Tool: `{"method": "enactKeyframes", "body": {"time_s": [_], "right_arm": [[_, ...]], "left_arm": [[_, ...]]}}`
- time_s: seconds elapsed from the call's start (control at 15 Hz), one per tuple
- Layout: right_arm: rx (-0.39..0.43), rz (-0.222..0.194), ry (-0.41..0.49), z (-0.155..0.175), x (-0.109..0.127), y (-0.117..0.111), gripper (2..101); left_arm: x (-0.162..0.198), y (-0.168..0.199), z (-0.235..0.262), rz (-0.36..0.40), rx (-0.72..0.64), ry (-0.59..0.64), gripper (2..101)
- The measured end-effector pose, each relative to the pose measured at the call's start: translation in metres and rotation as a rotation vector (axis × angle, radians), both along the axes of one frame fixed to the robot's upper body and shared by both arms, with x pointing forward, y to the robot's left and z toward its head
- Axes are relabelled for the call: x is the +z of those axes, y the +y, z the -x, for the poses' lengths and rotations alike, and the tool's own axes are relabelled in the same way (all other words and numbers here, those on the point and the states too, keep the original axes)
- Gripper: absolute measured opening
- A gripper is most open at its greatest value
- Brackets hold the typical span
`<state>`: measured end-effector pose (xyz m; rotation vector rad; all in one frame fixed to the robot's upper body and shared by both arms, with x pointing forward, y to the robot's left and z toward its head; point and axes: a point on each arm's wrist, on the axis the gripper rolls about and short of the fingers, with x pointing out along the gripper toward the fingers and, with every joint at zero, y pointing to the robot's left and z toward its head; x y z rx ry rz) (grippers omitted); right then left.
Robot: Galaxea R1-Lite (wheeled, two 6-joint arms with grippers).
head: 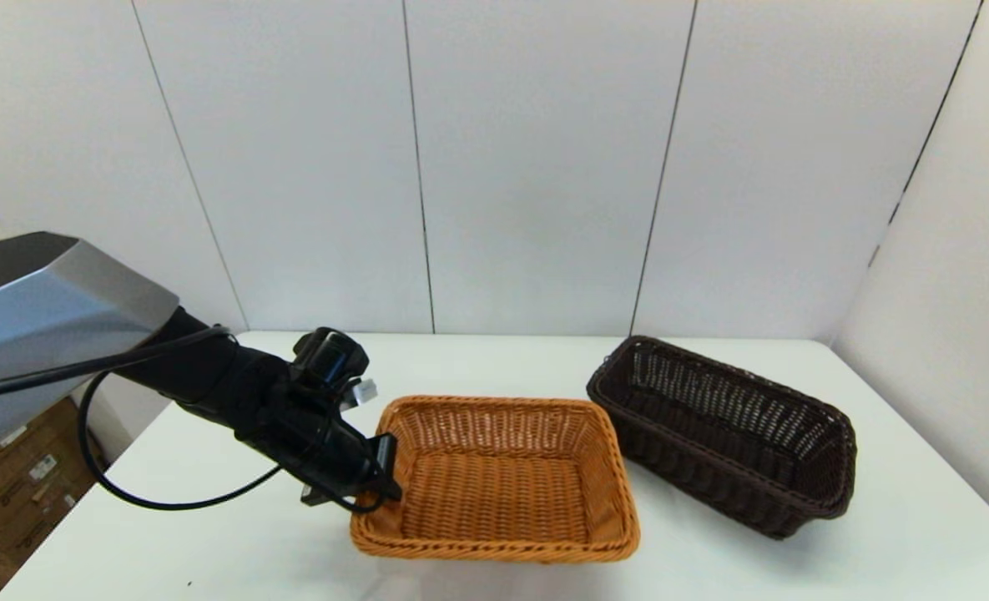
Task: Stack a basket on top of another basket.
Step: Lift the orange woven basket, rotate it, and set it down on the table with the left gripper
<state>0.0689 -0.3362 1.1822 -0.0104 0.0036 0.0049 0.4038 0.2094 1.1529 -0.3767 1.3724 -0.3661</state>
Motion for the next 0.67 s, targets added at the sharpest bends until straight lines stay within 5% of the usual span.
{"method": "enactKeyframes", "body": {"time_s": [0.67], "right_arm": [[0.000,0.000,0.000,0.0000,0.0000,0.0000,97.7]], "left_arm": [[-0.0058,-0.0094,0.0016,-0.074,-0.011,-0.001,14.9]]}}
